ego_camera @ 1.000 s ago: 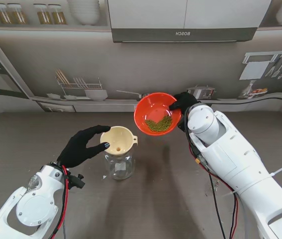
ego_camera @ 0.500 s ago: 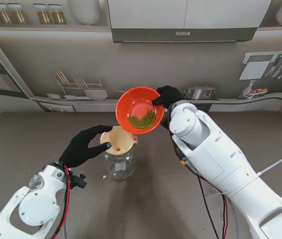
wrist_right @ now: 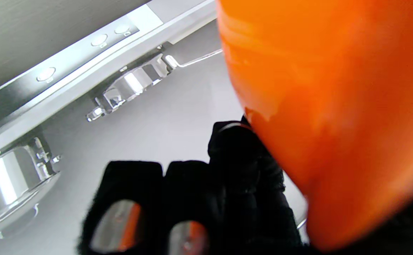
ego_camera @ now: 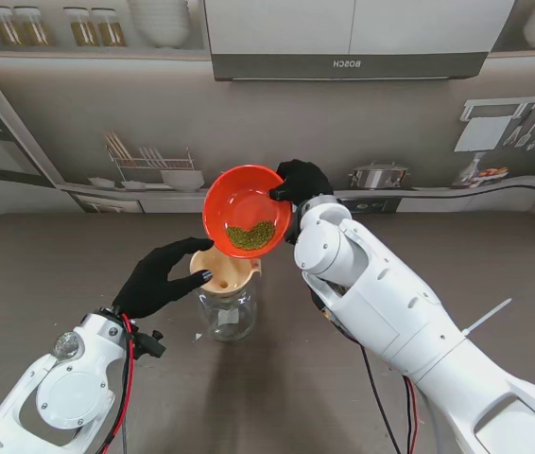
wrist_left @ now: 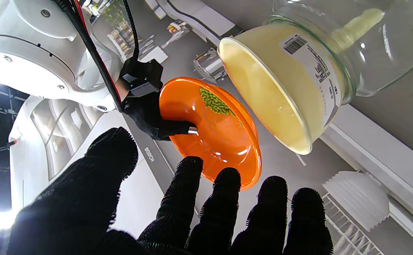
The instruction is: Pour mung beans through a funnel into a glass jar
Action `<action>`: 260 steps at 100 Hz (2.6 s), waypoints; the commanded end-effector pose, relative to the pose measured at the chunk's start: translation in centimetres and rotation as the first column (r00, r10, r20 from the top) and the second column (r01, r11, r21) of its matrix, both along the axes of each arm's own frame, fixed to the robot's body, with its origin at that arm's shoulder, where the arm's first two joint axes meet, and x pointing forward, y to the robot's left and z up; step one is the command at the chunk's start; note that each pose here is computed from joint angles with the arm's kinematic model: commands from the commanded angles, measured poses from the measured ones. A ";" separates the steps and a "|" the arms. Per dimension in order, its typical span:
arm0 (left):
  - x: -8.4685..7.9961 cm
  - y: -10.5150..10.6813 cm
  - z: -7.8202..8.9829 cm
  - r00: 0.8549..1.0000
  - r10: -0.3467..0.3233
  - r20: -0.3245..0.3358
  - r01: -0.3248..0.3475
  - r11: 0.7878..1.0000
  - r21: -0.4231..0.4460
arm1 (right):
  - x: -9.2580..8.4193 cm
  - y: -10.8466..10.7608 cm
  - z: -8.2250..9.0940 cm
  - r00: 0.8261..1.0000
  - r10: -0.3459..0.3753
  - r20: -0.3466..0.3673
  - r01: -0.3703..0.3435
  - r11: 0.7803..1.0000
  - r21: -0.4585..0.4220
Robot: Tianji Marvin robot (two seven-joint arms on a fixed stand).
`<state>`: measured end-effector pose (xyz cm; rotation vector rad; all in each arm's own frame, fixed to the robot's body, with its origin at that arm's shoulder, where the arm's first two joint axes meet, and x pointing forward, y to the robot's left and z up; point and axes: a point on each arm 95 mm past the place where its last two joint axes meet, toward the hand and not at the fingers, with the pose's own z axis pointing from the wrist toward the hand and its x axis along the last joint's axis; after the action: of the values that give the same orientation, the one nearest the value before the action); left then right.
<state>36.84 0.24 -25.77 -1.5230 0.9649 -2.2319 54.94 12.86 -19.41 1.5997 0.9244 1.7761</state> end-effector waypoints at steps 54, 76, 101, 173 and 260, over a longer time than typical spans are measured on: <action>0.0 -0.4 -0.1 1.000 -0.013 -0.009 0.013 1.000 -0.006 | -0.1 2.2 0.3 0.972 0.033 0.232 -0.010 0.995 -0.100; -0.1 -0.4 -0.1 1.000 -0.015 -0.011 0.015 1.000 -0.006 | -0.1 2.5 0.2 0.956 0.045 0.291 -0.004 0.990 -0.139; -0.1 -0.4 -0.1 1.000 -0.014 -0.012 0.014 1.000 -0.006 | -0.5 2.7 0.2 0.934 0.074 0.349 -0.013 0.985 -0.173; 0.0 -0.6 -0.2 1.000 -0.018 -0.021 0.017 1.000 -0.010 | -1.8 3.1 -0.3 0.849 0.156 0.506 0.000 0.956 -0.294; -0.1 -0.5 -0.1 1.000 -0.011 -0.023 0.011 1.000 -0.012 | -3.4 3.9 -0.4 0.734 0.242 0.634 0.031 0.921 -0.388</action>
<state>36.86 -0.03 -25.82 -1.5436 0.9568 -2.2348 51.91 16.37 -19.98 0.5899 0.9211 1.8794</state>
